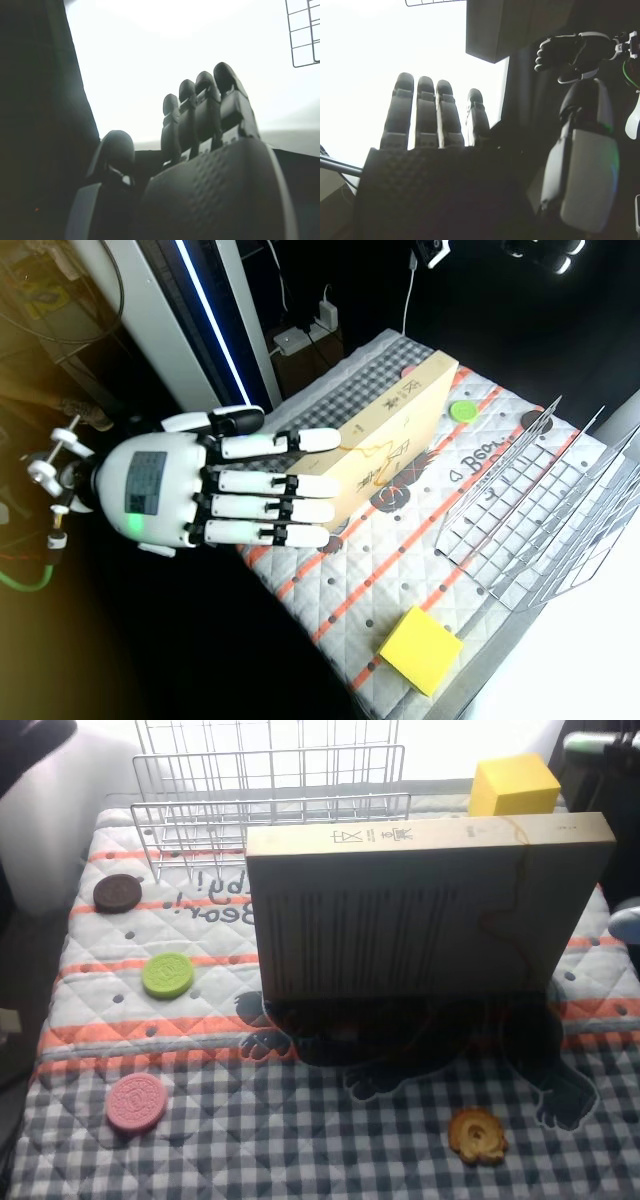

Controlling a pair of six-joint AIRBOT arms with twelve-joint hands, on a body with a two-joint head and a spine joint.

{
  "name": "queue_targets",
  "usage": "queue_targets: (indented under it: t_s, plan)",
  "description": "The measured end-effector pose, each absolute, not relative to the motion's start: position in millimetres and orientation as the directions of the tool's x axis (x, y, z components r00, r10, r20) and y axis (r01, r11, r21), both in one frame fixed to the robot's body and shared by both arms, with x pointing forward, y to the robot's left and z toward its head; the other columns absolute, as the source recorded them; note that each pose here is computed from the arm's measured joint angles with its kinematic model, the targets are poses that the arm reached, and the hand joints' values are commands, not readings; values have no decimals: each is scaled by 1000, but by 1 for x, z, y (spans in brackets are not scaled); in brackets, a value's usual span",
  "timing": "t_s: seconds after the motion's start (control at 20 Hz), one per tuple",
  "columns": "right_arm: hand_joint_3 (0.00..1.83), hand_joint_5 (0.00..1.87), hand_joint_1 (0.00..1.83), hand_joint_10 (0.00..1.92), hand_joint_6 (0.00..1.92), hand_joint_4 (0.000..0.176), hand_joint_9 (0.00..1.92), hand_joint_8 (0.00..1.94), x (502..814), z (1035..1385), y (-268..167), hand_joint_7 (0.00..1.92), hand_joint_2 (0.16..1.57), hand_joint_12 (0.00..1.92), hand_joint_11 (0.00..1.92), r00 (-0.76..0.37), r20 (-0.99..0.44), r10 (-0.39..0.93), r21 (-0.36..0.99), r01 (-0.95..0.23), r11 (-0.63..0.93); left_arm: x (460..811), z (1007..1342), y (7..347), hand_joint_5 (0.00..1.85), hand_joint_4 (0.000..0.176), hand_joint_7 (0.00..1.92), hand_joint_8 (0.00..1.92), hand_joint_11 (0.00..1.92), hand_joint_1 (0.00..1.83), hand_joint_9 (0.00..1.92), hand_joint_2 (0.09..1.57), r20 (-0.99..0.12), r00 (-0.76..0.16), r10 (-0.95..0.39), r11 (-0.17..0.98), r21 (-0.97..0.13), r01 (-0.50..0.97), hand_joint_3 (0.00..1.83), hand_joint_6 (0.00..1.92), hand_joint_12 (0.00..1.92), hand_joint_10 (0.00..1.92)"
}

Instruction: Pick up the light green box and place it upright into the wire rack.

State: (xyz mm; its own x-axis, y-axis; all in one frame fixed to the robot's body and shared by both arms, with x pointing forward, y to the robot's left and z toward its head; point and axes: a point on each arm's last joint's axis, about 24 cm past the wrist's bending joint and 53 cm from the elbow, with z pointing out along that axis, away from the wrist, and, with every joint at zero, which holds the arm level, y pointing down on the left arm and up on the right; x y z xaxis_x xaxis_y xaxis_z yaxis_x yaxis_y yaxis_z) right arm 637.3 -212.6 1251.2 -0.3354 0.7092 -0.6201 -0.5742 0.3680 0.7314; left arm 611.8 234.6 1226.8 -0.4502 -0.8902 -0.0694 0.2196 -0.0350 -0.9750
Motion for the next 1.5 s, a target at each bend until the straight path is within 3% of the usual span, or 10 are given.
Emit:
queue_targets:
  t_s: [0.2,0.25,0.35,0.4,0.95,1.15,1.25,1.4,1.45,1.5]
  plan:
    - [3,262,709,0,0,25,344,0,638,1251,-212,335,975,70,299,-336,-619,710,732,-575,366,614,1224,234,392,169,375,3,0,434,347,1112,-73,-453,-888,-26,-977,209,0,2,1071,10]
    - [0,206,720,0,0,88,316,0,638,1250,-212,289,953,58,281,-337,-618,710,732,-575,365,614,1224,234,407,168,382,4,0,454,353,1106,-75,-453,-888,-25,-977,211,0,7,1075,10]
    - [0,77,664,0,0,165,264,0,638,1250,-210,188,876,39,257,-340,-620,708,732,-576,364,614,1223,234,397,173,392,4,0,441,366,1110,-75,-453,-888,-24,-978,207,0,0,1089,9]
    - [0,34,646,0,0,174,203,0,638,1251,-209,136,849,17,210,-338,-621,707,729,-581,363,614,1223,234,396,173,401,4,0,429,375,1113,-76,-454,-888,-23,-978,207,1,0,1108,8]
    - [0,0,696,23,0,176,146,11,651,1276,-134,127,837,42,157,-347,-728,592,615,-711,340,616,1217,232,391,176,408,3,0,442,393,1121,-75,-459,-885,-16,-981,193,0,2,1020,2]
    - [5,0,661,16,0,163,152,7,665,1278,-126,130,851,59,181,-314,-780,542,565,-726,392,615,1216,231,400,158,434,2,1,435,413,1122,-78,-462,-883,-12,-982,189,0,1,1091,3]
    - [9,25,676,18,8,110,171,4,672,1270,-113,131,867,76,210,-304,-821,483,523,-739,424,616,1215,231,394,170,423,0,0,434,402,1120,-80,-461,-884,-9,-982,187,0,2,1085,0]
    - [0,122,722,11,1,96,311,1,673,1261,-94,224,871,175,297,-293,-864,409,469,-762,446,617,1214,232,388,162,409,0,0,462,388,1129,-79,-460,-885,-8,-983,183,2,2,1079,0]
    - [2,130,709,5,2,120,313,0,673,1259,-91,227,877,180,283,-290,-874,391,457,-766,452,617,1214,231,393,156,407,0,0,460,386,1131,-80,-462,-883,-7,-983,184,3,4,1077,0]
    - [2,155,702,11,10,111,331,9,673,1257,-91,254,877,194,301,-290,-876,384,454,-765,457,617,1214,231,399,142,408,0,0,469,380,1134,-80,-461,-884,-7,-983,183,3,5,1076,0]
